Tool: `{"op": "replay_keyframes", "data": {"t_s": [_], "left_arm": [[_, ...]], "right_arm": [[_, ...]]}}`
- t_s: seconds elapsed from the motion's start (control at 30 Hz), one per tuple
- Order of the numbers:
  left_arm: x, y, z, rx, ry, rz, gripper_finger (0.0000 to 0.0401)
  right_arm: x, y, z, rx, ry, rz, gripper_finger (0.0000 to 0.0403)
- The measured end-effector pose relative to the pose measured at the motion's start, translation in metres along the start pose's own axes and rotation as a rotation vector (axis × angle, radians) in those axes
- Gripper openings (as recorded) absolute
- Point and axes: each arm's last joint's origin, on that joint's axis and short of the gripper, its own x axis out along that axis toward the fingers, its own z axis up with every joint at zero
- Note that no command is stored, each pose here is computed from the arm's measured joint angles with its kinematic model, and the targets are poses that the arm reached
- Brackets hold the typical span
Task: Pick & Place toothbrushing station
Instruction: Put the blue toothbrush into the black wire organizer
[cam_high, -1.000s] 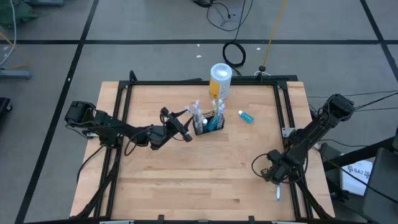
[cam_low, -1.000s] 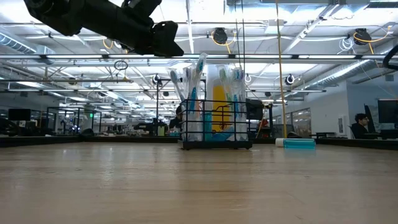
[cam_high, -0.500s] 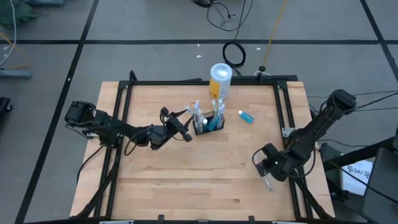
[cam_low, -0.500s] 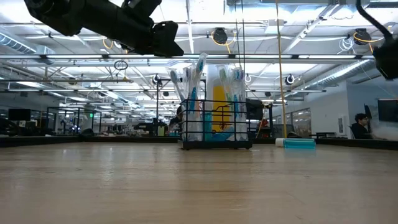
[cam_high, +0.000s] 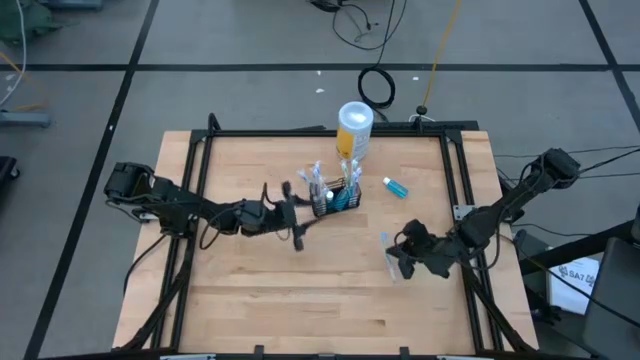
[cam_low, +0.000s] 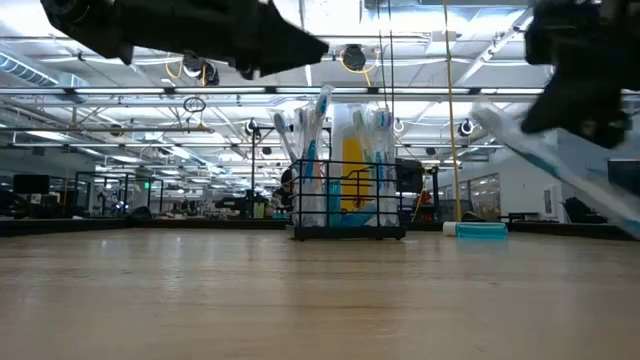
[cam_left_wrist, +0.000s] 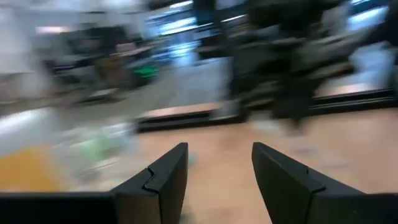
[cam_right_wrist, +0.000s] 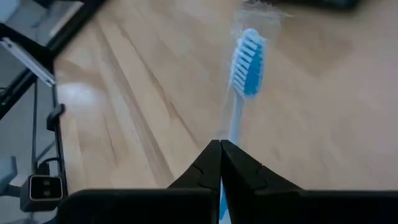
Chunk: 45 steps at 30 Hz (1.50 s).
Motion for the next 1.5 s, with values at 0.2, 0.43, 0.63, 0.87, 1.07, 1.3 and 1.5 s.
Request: {"op": "replay_keyframes", "data": {"t_s": [0.2,0.43,0.63,0.87,1.07,1.3,1.5], "left_arm": [[0.006,0.001,-0.008,-0.172,-0.011,-0.315,0.0187],[0.025,-0.016,-0.027,-0.203,-0.006,-0.328,0.0211],[0.057,-0.03,-0.027,-0.204,0.032,-0.318,0.0275],[0.071,-0.033,-0.026,-0.203,0.112,-0.279,0.0322],[0.073,-0.03,-0.016,-0.206,-0.006,-0.414,0.0326],[0.073,-0.029,-0.012,-0.192,-0.047,-0.417,0.029],[0.073,-0.029,-0.016,-0.213,-0.004,-0.42,0.0192]], "right_arm": [[0.008,0.004,0.024,-0.158,-0.121,0.05,0.0],[0.018,0.005,0.042,-0.241,-0.189,0.075,0.0],[0.027,0.012,0.055,-0.303,-0.224,0.203,0.0],[0.038,0.016,0.058,-0.373,-0.245,0.27,0.0],[0.048,0.017,0.063,-0.388,-0.272,0.31,0.0],[0.061,0.015,0.066,-0.402,-0.297,0.327,0.0],[0.064,0.015,0.065,-0.4,-0.298,0.328,0.0]]}}
